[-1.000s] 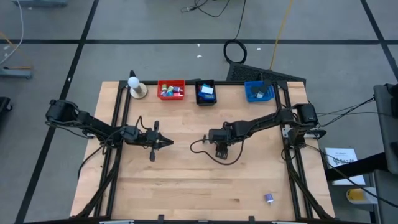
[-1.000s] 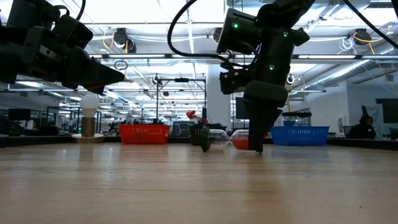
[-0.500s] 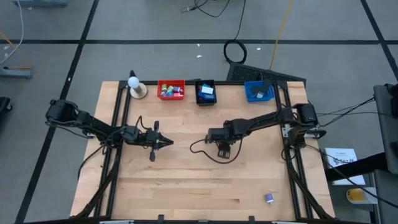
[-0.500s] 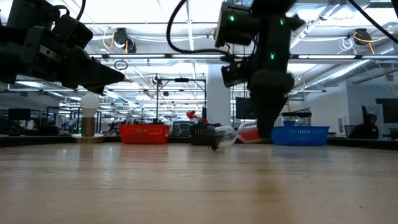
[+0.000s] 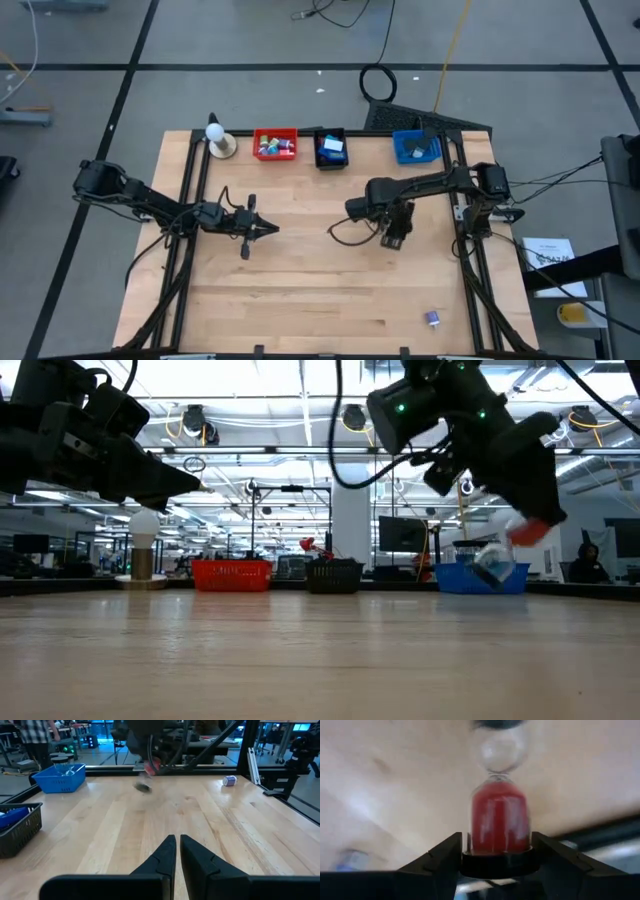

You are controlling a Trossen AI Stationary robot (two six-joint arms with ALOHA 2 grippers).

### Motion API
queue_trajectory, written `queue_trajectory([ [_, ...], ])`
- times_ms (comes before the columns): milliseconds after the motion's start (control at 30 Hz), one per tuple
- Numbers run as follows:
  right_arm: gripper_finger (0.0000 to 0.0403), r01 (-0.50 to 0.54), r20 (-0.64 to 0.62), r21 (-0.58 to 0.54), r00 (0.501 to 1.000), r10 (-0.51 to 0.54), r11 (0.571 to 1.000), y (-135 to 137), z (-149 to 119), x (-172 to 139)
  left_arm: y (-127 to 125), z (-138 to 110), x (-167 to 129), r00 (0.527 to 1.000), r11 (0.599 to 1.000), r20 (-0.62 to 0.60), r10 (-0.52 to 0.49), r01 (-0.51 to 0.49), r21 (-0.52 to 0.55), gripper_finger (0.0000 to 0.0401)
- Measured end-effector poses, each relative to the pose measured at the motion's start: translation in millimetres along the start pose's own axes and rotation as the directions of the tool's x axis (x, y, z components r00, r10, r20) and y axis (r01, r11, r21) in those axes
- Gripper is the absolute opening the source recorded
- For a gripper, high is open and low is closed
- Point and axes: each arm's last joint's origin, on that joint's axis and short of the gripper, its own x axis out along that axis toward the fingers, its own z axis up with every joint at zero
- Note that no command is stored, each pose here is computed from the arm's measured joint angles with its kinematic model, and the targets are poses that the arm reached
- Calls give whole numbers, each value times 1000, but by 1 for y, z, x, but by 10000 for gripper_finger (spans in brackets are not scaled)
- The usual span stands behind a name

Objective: Pick & Place Office items
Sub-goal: Put the pink hourglass into the blue bin

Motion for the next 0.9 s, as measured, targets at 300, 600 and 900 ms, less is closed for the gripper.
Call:
queue_trajectory([
  [300,211,-74,-202,5,977,74,997,3,2,39,0,0,0,1000,1000,0,0,0,3,33],
  [600,214,-90,-196,16,976,91,996,4,4,35,0,0,0,1000,1000,1,0,0,3,33],
  [900,214,-134,-99,37,986,137,990,8,7,9,0,-2,5,998,999,-60,30,-33,-44,33],
])
